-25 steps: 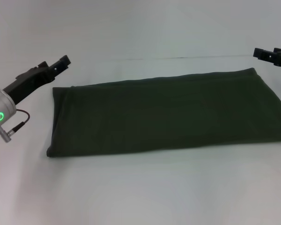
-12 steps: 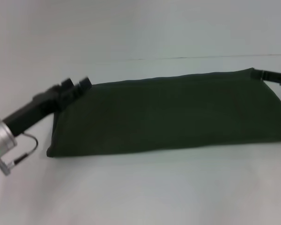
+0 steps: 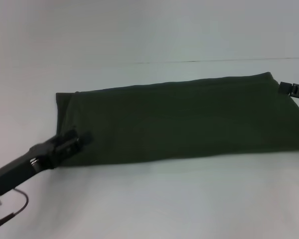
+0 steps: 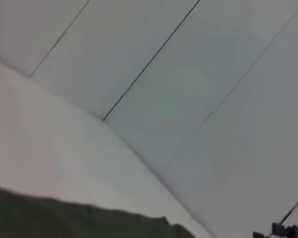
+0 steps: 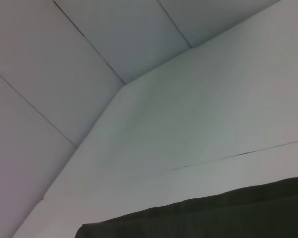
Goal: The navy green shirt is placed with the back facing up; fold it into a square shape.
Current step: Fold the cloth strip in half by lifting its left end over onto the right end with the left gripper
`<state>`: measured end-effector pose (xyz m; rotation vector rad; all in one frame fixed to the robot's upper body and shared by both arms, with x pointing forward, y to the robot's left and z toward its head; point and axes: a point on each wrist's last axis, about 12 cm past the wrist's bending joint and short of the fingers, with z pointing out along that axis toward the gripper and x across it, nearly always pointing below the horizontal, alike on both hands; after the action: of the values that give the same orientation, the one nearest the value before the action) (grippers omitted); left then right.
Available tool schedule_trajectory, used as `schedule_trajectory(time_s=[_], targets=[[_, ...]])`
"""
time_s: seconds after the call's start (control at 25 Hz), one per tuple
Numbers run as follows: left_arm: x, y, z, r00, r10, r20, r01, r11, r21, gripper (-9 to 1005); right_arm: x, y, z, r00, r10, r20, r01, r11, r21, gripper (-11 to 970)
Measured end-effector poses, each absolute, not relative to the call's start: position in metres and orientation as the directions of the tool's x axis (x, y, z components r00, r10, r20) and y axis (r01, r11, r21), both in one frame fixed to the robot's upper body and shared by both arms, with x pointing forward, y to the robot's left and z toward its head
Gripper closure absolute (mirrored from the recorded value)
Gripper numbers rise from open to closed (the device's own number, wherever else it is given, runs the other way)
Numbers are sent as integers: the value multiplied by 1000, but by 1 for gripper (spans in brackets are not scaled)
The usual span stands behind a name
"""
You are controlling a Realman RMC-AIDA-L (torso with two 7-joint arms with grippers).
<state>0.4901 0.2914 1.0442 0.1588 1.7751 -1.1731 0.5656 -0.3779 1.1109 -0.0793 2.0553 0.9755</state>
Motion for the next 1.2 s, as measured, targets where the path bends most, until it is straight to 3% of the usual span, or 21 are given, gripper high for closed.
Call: schedule_trajectory(time_s=[0.52,0.84,1.2], targets=[[482,327,1031,-549,-283,-786,454,689,-565,144,566,-379,1109,-648,278,-709,-364,705,608,194],[487,331,1018,-574,-227,-787,387,771,-505,144,566,-379,1108,-648,284,-707,-357,706,611,194],[490,324,1015,-581,-215,-785,382,780,-496,143,567,-379,1109,-645,284,-710,-360,707,609,194]])
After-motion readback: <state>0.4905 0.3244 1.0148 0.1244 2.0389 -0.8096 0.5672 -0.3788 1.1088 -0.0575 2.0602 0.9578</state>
